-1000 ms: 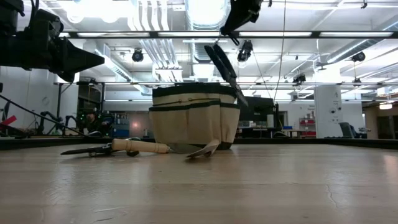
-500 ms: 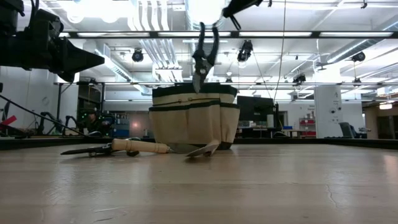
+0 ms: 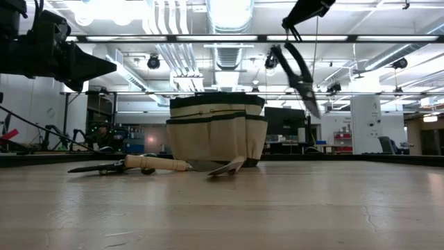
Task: Pick & Place Garden tools in Gardening bag
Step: Put the right shear scissors into the gardening bag
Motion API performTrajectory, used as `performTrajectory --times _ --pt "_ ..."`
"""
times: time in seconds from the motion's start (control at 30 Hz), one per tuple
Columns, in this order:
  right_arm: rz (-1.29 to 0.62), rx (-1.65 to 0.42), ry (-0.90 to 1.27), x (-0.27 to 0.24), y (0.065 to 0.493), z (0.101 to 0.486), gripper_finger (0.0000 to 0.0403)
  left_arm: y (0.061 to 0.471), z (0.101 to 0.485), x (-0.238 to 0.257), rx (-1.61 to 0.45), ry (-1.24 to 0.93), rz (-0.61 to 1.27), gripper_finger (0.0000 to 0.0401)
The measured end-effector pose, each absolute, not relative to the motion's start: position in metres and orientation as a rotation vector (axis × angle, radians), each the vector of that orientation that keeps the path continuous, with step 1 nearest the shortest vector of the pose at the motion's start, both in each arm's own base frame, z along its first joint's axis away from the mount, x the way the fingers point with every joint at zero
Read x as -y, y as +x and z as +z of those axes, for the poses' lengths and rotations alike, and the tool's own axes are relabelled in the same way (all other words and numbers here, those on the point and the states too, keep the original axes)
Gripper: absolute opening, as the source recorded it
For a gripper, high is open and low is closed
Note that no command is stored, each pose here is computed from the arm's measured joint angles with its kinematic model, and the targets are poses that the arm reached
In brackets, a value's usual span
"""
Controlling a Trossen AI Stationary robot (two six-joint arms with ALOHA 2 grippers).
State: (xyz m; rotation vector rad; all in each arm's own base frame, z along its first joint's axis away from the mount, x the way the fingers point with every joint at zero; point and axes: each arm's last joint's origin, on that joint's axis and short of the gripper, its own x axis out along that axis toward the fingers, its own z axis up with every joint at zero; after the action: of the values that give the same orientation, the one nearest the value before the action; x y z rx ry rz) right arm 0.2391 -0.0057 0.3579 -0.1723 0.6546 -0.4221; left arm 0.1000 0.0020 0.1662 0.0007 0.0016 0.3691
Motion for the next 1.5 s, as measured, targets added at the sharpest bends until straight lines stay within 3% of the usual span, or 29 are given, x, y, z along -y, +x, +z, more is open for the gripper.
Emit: performTrajectory --times 0.37,1.07,1.5 --pt "-0.498 -0.434 -0.355 0.035 0.259 0.351 0.0008 0.100 0.166 -0.002 -0.001 0.001 0.369 0.0018" --pt "-0.536 -0.600 -0.341 0.050 0.243 0.349 0.0008 0.100 0.166 -0.002 -0.001 0.000 0.369 0.0018" --pt "-0.544 -0.453 -0.384 0.064 0.271 0.341 0.0008 0.100 0.166 -0.002 -0.001 0.001 0.369 0.0018"
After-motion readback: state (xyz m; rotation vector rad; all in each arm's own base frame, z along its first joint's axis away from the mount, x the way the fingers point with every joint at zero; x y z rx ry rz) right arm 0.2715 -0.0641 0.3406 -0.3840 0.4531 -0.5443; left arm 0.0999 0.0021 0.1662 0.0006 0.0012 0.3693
